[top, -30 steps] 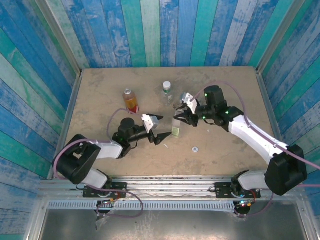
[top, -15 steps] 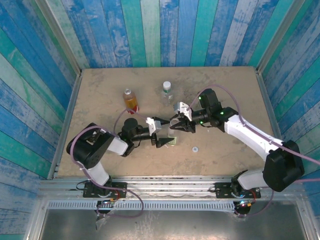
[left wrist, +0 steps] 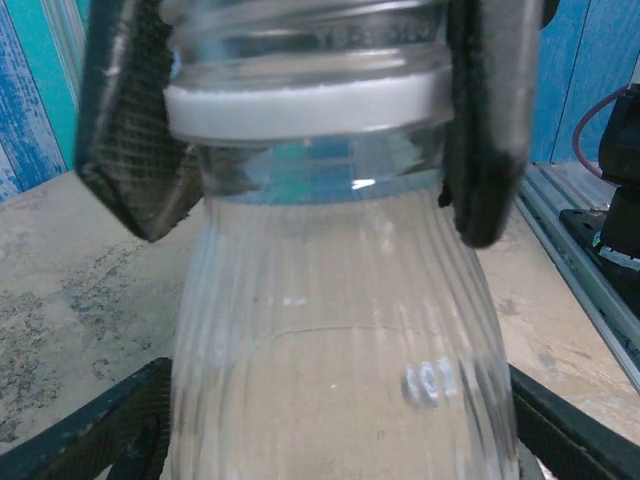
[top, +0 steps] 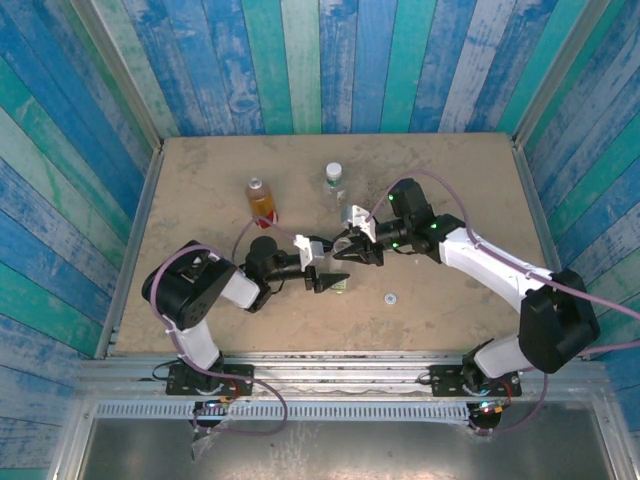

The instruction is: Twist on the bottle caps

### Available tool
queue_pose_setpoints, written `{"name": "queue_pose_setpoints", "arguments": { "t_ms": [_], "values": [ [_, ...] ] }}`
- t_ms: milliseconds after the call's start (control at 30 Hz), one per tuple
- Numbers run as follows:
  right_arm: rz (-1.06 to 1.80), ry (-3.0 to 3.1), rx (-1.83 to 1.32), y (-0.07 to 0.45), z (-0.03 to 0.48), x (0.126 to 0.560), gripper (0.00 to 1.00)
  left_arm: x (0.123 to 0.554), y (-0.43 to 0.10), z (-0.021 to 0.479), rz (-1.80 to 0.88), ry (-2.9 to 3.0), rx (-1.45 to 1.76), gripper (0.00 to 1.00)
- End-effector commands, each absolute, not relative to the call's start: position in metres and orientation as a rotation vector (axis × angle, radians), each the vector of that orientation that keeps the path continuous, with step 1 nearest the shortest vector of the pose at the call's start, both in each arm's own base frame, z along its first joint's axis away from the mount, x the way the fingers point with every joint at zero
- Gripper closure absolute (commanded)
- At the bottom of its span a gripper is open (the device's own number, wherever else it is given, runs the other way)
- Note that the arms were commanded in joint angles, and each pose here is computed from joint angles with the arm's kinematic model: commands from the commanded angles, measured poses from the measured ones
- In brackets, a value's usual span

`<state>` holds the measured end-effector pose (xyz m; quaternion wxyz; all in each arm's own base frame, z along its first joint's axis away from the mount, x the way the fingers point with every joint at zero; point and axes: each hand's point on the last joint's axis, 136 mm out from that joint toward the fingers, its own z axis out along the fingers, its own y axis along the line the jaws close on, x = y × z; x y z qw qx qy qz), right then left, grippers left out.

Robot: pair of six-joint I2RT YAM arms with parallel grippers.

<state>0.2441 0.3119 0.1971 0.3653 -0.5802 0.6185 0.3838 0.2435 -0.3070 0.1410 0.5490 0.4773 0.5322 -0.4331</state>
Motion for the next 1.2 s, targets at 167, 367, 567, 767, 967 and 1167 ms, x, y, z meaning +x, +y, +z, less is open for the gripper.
{"name": "queue_pose_setpoints", "arguments": {
  "t_ms": [167, 367, 567, 767, 967, 1167],
  "values": [
    [1.015, 1.588, -1.481, 0.318, 0.203, 0.243, 0.70, 0.250, -0.311, 0.138, -1.017, 1.256, 1.125, 0.38],
    [0.927, 1.601, -1.402, 0.312, 0.221, 0.250, 0.34, 0.249, -0.308, 0.133, -0.999, 1.267, 1.128, 0.42],
    [0.823, 1.615, -1.052, 0.288, 0.252, 0.267, 0.21, 0.245, -0.304, 0.128, -0.991, 1.275, 1.128, 0.42],
    [0.532, 1.879, -0.551, 0.217, 0.215, 0.312, 0.21, 0.240, -0.301, 0.128, -1.000, 1.274, 1.122, 0.42],
    [0.305, 2.211, -0.185, 0.159, 0.142, 0.340, 0.24, 0.239, -0.300, 0.128, -1.002, 1.278, 1.121, 0.42],
    [0.208, 2.433, -0.197, 0.157, 0.087, 0.351, 0.24, 0.239, -0.299, 0.124, -0.996, 1.298, 1.130, 0.42]
  ]
}}
